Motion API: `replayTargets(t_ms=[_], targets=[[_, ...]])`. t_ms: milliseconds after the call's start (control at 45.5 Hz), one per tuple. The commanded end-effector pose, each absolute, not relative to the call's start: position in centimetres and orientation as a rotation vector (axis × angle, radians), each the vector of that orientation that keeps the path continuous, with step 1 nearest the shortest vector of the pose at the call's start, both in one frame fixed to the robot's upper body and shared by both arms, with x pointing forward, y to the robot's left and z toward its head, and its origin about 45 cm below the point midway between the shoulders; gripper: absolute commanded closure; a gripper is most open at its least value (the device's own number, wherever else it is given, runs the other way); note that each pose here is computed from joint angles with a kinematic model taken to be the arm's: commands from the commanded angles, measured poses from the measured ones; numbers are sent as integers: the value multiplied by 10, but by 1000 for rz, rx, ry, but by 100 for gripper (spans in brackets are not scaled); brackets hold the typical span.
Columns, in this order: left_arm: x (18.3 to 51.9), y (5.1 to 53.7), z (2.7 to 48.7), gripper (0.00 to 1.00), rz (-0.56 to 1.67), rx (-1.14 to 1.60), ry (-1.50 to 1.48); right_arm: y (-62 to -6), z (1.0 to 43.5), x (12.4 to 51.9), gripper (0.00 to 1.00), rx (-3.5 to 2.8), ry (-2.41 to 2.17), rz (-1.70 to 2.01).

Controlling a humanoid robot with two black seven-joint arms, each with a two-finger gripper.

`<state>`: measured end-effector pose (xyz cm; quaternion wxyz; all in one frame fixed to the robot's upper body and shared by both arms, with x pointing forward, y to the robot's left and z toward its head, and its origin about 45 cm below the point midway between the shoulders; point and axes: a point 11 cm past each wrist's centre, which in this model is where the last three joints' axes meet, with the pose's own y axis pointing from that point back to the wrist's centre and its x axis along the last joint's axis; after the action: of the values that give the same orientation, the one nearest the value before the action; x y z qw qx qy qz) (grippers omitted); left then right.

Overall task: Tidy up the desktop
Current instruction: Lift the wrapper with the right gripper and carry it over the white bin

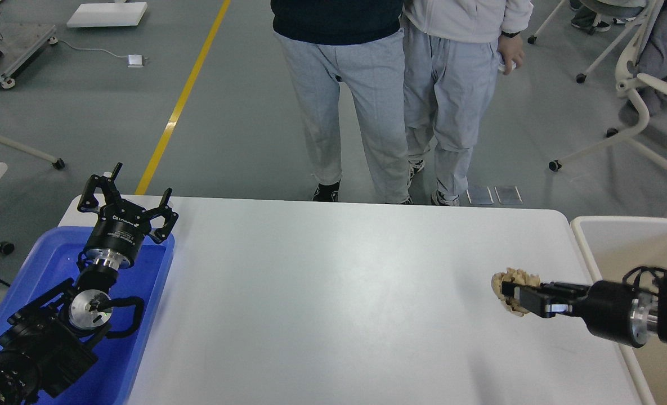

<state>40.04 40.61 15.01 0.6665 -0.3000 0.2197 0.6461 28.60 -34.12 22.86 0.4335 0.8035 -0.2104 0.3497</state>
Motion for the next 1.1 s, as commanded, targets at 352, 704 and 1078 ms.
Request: replayTargets(t_ms=[352, 704, 1078], targets=[[400, 406, 150, 0, 1459, -677, 496, -345, 348, 325, 100, 2013, -576, 917], [400, 406, 150, 0, 1458, -677, 496, -372, 349, 338, 100, 1968, -722, 894], [400, 406, 150, 0, 1458, -677, 496, -464, 318, 351, 100, 1893, -1414, 559]])
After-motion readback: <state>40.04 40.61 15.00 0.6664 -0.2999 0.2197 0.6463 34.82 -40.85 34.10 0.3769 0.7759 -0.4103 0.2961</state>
